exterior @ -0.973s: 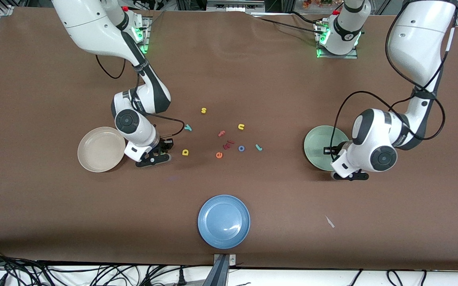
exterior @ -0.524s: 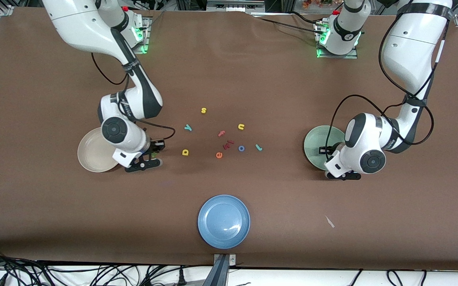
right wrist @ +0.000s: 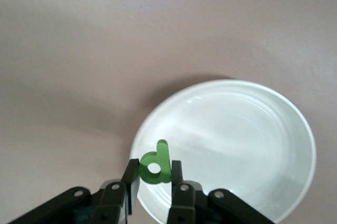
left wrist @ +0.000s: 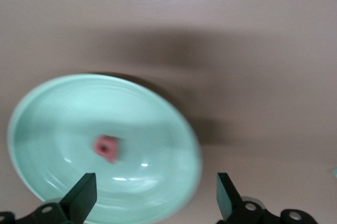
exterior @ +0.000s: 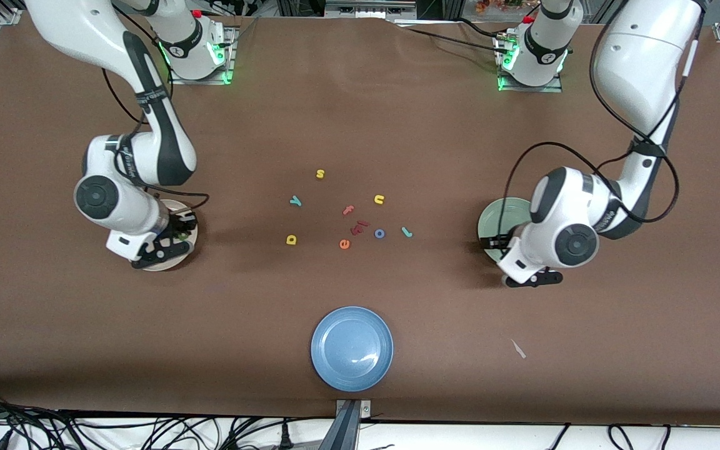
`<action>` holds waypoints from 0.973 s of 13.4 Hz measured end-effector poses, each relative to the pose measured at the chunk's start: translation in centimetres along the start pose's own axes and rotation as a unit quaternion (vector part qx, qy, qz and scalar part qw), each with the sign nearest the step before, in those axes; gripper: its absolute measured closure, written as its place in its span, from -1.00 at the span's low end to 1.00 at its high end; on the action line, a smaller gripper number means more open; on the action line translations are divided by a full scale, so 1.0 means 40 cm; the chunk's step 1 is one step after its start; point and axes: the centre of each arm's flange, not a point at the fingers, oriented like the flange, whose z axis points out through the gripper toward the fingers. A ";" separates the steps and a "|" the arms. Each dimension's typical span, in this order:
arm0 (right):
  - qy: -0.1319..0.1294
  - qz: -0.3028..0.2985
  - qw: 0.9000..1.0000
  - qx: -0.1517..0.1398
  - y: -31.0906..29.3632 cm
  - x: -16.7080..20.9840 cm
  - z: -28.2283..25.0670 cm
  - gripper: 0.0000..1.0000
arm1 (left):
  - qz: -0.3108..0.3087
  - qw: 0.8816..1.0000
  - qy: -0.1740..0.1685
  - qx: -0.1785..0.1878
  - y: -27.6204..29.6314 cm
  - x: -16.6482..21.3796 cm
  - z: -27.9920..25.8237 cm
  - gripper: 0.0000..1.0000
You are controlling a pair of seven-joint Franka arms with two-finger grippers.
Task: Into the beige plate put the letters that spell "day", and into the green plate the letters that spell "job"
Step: 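Release letters, grasp the yellow a with the right gripper while the left grasps cyan letter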
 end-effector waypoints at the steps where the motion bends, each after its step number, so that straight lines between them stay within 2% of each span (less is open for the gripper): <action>1: 0.009 -0.009 1.000 -0.005 0.023 -0.021 0.014 0.44 | -0.026 1.000 0.005 0.002 0.067 -0.029 -0.005 -1.00; 3: 0.030 -0.026 0.999 -0.015 0.049 -0.056 0.061 0.44 | -0.071 0.997 0.008 0.009 0.200 -0.093 0.026 -1.00; 5: 0.034 -0.038 0.999 -0.018 0.048 -0.075 0.090 0.44 | -0.098 0.995 0.024 -0.003 0.294 -0.123 0.067 -1.00; 7: 0.035 -0.039 0.998 -0.018 0.047 -0.074 0.089 0.13 | -0.119 0.992 0.035 -0.023 0.347 -0.134 0.102 -0.99; 9: 0.032 -0.035 0.999 -0.011 0.041 -0.067 0.075 -0.27 | -0.141 0.988 0.034 -0.049 0.381 -0.138 0.131 -0.90; 11: 0.022 -0.014 1.000 0.014 0.018 -0.045 0.042 -0.67 | -0.148 0.987 0.034 -0.056 0.399 -0.139 0.168 -0.58; 12: 0.024 0.003 0.999 0.030 -0.008 -0.028 0.024 -0.87 | -0.151 0.986 0.033 -0.057 0.408 -0.141 0.187 -0.58; 13: 0.028 0.022 0.998 0.043 -0.046 -0.009 0.010 -1.00 | -0.153 0.986 0.032 -0.056 0.414 -0.143 0.202 -0.44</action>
